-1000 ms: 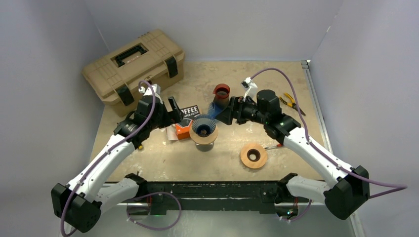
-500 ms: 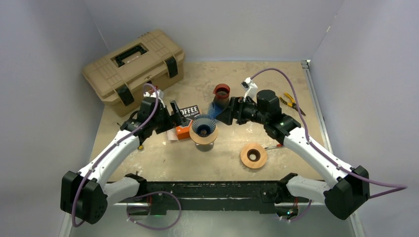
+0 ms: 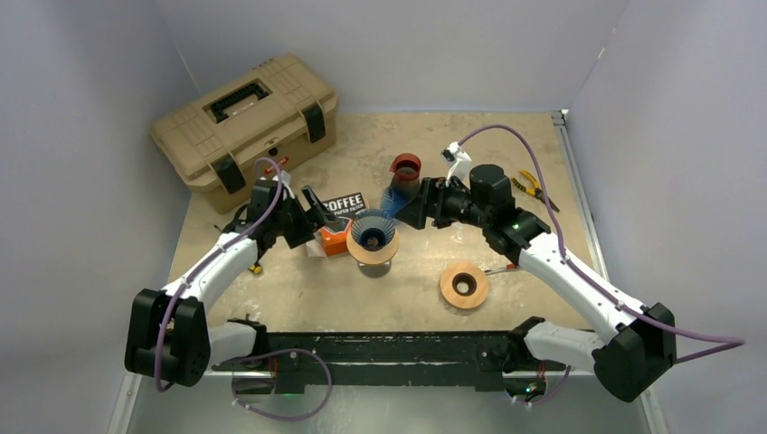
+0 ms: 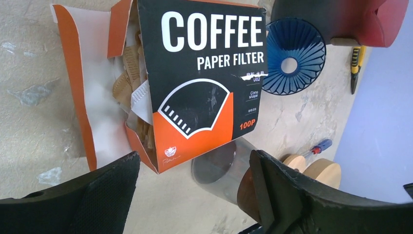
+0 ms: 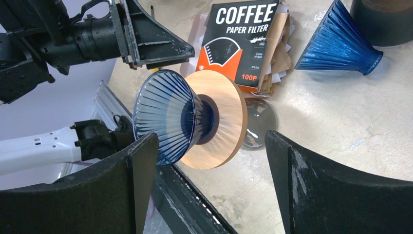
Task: Place the coffee filter in the dripper
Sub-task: Pick up the coffee filter from the coffee filter holder.
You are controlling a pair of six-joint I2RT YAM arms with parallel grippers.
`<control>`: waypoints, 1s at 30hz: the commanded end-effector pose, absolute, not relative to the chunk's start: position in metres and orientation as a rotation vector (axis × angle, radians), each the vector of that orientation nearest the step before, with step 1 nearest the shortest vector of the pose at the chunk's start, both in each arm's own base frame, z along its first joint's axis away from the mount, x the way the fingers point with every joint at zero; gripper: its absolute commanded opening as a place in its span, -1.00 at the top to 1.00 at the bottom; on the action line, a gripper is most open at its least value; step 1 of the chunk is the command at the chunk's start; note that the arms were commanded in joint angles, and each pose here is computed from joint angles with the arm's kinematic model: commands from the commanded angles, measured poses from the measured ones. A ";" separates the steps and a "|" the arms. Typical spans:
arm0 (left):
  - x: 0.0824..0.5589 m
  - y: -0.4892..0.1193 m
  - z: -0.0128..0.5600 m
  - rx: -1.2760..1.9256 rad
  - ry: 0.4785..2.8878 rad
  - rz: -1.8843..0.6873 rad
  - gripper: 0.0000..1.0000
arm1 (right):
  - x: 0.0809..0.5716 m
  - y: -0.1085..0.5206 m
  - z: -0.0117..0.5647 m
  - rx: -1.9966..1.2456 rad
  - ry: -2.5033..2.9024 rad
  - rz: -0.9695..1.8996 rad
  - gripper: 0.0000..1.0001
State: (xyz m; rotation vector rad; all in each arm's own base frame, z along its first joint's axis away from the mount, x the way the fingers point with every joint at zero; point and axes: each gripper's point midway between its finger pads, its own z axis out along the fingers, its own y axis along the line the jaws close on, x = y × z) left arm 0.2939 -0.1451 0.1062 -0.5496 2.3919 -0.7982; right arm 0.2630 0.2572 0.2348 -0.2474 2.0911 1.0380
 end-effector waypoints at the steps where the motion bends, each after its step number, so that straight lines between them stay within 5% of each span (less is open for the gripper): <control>1: 0.306 -0.148 0.114 -0.565 2.330 -0.888 -0.61 | 0.271 0.254 0.243 -0.252 2.057 1.003 -0.66; 18: 0.319 -0.126 0.101 -0.628 2.323 -0.799 0.04 | 0.277 0.257 0.241 -0.255 2.067 1.002 -0.66; 30: 0.316 -0.111 0.089 -0.659 2.351 -0.710 0.21 | 0.278 0.260 0.239 -0.261 2.075 1.012 -0.66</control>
